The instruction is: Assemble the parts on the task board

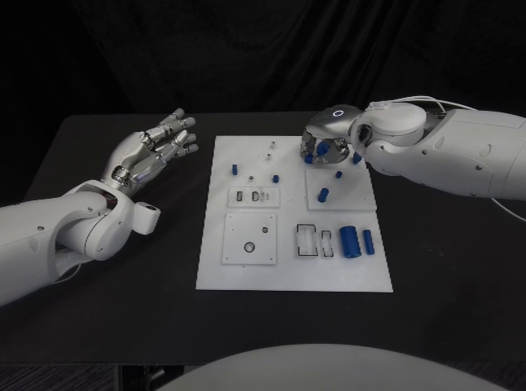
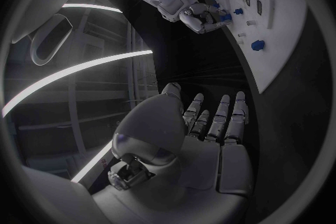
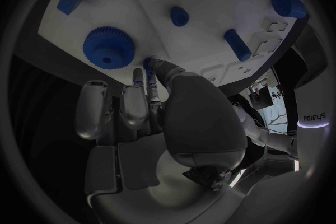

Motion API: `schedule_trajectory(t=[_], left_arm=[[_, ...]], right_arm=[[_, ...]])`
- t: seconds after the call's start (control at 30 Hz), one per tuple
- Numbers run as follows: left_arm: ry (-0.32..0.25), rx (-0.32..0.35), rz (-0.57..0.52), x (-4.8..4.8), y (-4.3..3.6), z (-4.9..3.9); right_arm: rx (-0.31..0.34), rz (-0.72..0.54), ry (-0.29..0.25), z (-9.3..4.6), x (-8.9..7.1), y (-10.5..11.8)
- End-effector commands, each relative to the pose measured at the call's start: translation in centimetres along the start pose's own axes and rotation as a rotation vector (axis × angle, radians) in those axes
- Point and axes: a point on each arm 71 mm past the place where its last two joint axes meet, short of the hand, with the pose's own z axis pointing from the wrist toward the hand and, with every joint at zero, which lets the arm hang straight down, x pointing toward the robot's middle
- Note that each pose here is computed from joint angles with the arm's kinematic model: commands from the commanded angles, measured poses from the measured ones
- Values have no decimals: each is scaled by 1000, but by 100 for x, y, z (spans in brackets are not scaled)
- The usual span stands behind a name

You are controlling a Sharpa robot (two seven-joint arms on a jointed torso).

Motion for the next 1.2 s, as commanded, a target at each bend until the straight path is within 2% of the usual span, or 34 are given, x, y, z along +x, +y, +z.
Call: schedule_trajectory(t=[0.03, 0.67, 1.2], left_arm=[[16, 52, -5, 20, -38, 6], [18, 50, -7, 20, -36, 5], [11, 40, -2, -17, -32, -24]], right_arm=[[13, -10, -19, 10, 3, -4], [7, -7, -33, 40, 47, 0], [24, -8, -58, -18, -54, 9]])
